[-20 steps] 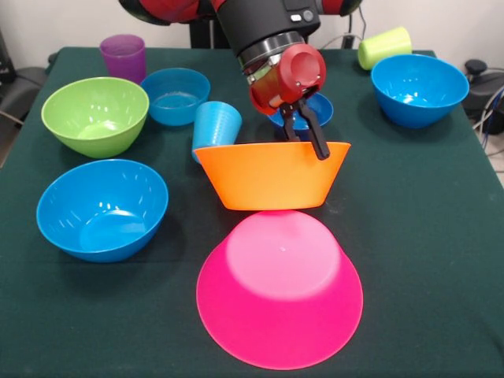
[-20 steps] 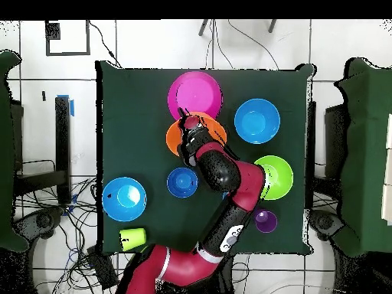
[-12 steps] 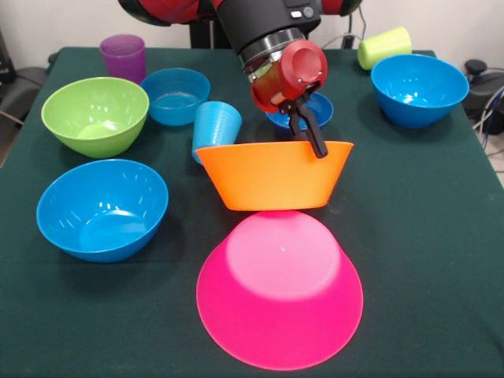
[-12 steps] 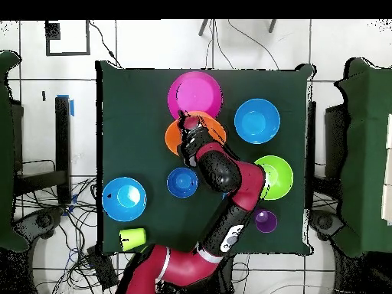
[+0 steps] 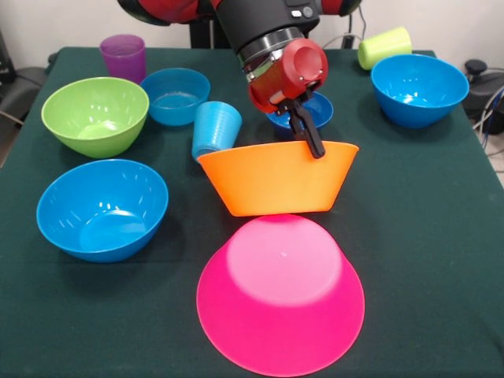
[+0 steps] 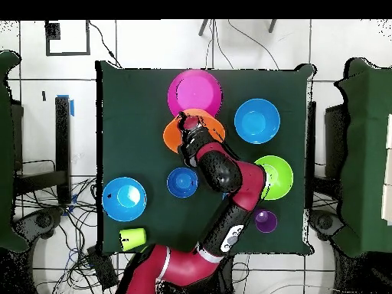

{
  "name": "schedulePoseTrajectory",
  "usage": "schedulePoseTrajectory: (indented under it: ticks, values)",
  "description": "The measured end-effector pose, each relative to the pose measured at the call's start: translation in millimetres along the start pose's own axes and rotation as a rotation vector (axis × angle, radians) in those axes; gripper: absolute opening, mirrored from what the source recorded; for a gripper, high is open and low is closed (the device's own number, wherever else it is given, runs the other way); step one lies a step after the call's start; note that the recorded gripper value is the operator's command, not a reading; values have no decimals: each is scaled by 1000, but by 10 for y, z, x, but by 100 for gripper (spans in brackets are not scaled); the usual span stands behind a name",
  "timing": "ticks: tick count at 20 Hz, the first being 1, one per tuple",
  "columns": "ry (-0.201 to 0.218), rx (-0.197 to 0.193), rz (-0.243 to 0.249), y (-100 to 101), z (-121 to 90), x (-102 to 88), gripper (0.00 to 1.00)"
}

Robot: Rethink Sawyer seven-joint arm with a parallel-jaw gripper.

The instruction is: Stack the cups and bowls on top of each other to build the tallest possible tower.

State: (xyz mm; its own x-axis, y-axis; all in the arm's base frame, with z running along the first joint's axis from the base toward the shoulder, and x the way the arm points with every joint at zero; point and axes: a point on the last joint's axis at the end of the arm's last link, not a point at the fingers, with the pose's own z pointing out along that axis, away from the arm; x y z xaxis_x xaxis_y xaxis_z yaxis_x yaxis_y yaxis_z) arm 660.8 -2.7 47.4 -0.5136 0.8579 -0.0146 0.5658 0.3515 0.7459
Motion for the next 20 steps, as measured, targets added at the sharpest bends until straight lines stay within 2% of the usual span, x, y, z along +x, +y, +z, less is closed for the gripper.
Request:
schedulePoseTrajectory:
  ticks: [6, 11, 19, 20]
  values:
    - [-10, 5, -9, 2, -16, -40, 0]
    - [-53, 37, -37, 15, -62, -101, 0]
    - [-116, 150, -99, 0, -310, -112, 0]
    - [-124, 183, -107, -18, -382, -116, 0]
